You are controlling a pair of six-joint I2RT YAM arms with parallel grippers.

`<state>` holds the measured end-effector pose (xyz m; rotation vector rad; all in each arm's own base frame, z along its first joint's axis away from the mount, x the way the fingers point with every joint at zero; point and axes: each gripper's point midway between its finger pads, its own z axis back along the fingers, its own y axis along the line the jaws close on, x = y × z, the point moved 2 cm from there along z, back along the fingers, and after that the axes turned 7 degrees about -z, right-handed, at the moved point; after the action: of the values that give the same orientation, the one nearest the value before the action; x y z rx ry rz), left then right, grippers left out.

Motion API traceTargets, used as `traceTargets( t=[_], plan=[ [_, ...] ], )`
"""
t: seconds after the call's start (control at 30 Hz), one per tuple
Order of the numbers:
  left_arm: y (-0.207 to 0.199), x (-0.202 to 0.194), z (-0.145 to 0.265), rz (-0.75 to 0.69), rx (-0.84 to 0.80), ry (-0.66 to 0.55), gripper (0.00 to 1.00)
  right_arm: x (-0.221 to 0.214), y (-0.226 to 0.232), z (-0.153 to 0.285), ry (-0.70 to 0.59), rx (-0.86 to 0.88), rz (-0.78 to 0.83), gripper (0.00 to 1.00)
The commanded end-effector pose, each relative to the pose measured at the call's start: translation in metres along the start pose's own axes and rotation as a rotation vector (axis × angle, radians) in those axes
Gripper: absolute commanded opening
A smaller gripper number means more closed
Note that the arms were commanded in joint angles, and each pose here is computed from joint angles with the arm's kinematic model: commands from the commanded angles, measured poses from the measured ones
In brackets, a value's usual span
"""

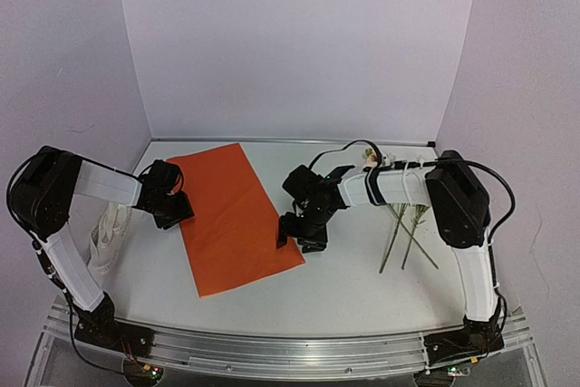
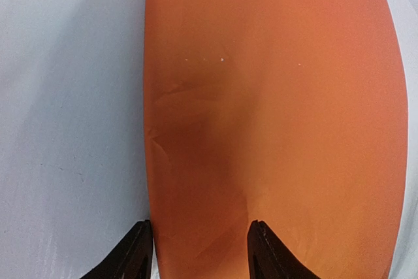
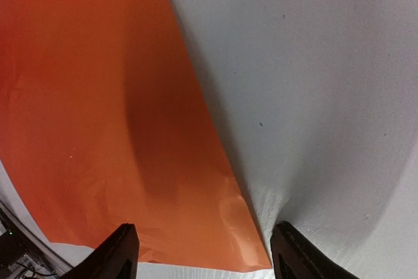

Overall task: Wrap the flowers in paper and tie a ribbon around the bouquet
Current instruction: Pick up the folded wrapping paper from the center of the board.

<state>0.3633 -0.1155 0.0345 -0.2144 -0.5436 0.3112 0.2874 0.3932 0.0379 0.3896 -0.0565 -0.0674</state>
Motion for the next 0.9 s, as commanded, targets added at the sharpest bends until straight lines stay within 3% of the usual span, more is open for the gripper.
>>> traceTargets(
  t=[0.0, 0.2, 0.33, 0.4, 0.63, 0.77, 0.87],
  plan=[
    [-0.001, -0.031, -0.012, -0.022, -0.008, 0.123, 0.47, -0.002, 0.004, -0.011, 0.017, 0.018, -0.035, 0.69],
    [-0.027, -0.045, -0.015, -0.069, -0.079, 0.164, 0.39, -0.013, -0.022, 0.004, -0.015, -0.020, -0.047, 0.58],
    [-0.048, -0.054, -0.016, -0.115, -0.119, 0.185, 0.33, -0.022, -0.037, 0.022, -0.045, -0.029, -0.064, 0.40],
    [-0.059, -0.058, -0.017, -0.141, -0.133, 0.195, 0.32, -0.027, -0.046, 0.031, -0.062, -0.037, -0.078, 0.36],
    [-0.096, -0.071, -0.020, -0.234, -0.198, 0.223, 0.29, -0.045, -0.075, 0.046, -0.085, -0.045, -0.109, 0.38],
    [-0.109, -0.074, -0.025, -0.263, -0.207, 0.236, 0.24, -0.049, -0.085, 0.052, -0.105, -0.056, -0.115, 0.49],
    [-0.109, -0.075, -0.029, -0.265, -0.199, 0.244, 0.22, -0.049, -0.092, 0.055, -0.127, -0.072, -0.110, 0.50]
  ],
)
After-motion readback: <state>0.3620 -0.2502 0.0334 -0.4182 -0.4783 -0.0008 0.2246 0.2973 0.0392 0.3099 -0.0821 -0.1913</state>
